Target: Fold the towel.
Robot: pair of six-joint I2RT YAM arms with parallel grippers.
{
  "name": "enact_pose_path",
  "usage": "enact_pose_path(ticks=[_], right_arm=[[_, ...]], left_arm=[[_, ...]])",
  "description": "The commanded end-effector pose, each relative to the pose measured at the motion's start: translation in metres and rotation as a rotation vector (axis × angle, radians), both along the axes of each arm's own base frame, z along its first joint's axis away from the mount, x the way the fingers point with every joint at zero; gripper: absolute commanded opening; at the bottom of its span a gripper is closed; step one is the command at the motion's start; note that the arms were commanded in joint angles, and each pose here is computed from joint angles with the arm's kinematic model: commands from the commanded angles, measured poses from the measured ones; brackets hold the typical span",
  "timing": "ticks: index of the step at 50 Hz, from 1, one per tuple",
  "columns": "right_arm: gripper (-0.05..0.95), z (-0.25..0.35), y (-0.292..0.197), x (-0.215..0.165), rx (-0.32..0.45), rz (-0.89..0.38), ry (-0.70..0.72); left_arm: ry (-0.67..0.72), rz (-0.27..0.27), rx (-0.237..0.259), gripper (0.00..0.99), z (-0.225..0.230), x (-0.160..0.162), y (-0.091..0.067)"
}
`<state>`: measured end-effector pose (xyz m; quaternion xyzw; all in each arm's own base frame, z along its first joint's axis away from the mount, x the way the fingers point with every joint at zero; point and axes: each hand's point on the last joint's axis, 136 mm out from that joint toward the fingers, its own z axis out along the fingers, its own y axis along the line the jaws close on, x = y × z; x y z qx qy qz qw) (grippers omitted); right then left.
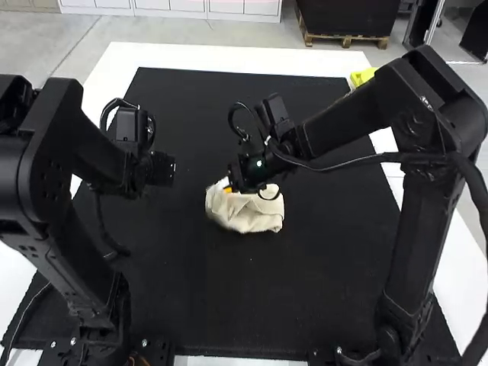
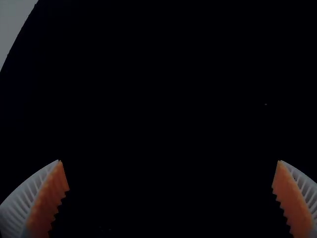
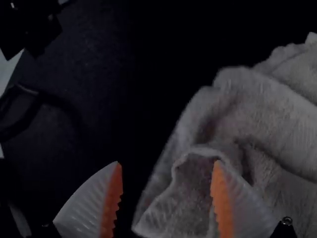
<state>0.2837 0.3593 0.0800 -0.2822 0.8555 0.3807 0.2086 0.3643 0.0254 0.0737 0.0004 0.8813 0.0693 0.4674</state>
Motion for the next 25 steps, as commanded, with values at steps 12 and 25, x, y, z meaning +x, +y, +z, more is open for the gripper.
enact_pose_path(ticks=[12, 25], right_arm=[[0.49, 0.042, 0.017, 0.02, 0.081, -0.002, -0.061], [-0.02, 0.024, -0.007, 0.0, 0.023, 0.034, -0.008]], left_arm=[[-0.075, 0.004, 0.028, 0.969, 0.026, 0.0, 0.005], [-0.082, 0.002, 0.028, 0.969, 0.028, 0.0, 0.005]])
